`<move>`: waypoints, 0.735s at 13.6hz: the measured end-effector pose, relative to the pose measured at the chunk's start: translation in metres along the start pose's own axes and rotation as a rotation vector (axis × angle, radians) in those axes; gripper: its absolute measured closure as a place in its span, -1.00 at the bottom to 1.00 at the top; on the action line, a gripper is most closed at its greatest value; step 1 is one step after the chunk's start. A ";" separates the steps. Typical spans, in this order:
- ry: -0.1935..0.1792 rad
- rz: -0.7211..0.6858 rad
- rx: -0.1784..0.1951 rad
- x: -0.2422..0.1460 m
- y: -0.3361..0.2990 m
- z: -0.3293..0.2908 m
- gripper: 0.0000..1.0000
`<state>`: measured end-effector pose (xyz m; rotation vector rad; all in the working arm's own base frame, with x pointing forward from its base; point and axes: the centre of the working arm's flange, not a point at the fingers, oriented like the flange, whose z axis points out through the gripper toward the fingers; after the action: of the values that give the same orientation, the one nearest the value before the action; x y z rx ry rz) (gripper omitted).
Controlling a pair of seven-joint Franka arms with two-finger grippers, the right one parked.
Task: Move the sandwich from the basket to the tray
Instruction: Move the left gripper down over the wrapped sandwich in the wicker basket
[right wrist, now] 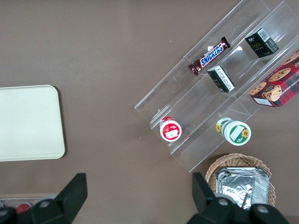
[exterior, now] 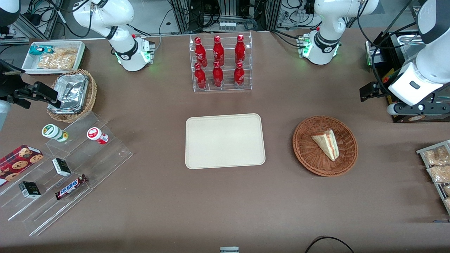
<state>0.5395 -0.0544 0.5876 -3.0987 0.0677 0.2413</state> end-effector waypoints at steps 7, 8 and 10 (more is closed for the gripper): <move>-0.075 0.007 -0.002 0.020 0.001 0.037 -1.00; -0.098 0.008 -0.002 0.026 0.002 0.051 -1.00; -0.126 0.011 -0.004 0.038 0.003 0.075 -1.00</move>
<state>0.5654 -0.0566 0.5074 -3.0789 0.0807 0.4364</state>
